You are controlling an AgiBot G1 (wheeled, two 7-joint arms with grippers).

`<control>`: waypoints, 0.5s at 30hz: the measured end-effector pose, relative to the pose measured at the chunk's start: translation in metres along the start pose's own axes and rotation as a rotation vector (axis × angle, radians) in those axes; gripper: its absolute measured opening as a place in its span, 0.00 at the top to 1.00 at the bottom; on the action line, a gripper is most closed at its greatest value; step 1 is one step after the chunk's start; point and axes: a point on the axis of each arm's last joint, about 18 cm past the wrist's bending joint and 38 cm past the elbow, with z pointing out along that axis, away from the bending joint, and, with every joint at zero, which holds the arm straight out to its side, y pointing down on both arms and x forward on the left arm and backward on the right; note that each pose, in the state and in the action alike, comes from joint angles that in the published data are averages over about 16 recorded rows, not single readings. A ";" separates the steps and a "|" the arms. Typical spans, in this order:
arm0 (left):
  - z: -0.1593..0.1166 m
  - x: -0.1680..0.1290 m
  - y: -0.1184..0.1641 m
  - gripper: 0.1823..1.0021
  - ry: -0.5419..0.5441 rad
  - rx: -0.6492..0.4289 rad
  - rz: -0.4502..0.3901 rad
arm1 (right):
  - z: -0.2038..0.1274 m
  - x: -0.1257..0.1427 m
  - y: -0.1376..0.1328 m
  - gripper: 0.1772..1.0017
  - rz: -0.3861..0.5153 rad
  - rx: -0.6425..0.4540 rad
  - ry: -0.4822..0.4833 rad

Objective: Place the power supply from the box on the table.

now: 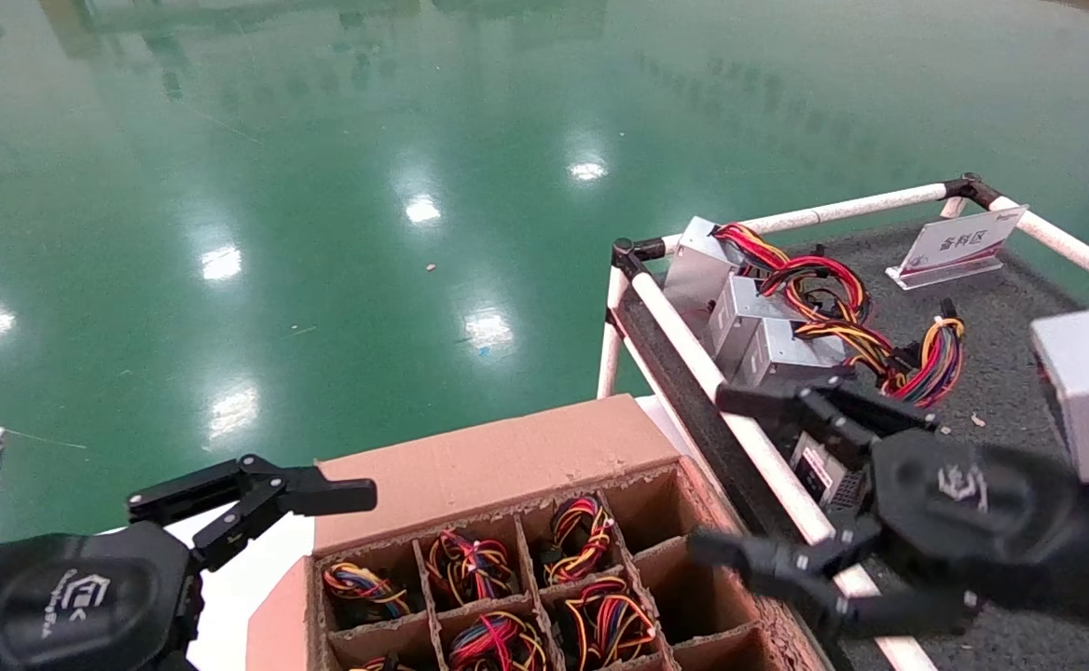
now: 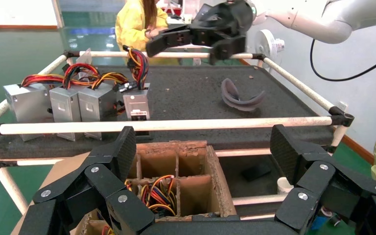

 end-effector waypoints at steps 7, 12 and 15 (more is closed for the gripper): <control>0.000 0.000 0.000 0.00 0.000 0.000 0.000 | 0.013 -0.025 0.000 0.00 -0.034 -0.012 -0.087; 0.000 0.000 0.000 0.00 0.000 0.000 0.000 | 0.019 -0.039 0.001 0.00 -0.051 -0.017 -0.134; 0.000 0.000 0.000 0.00 0.000 0.000 0.000 | 0.021 -0.044 0.001 0.00 -0.057 -0.019 -0.151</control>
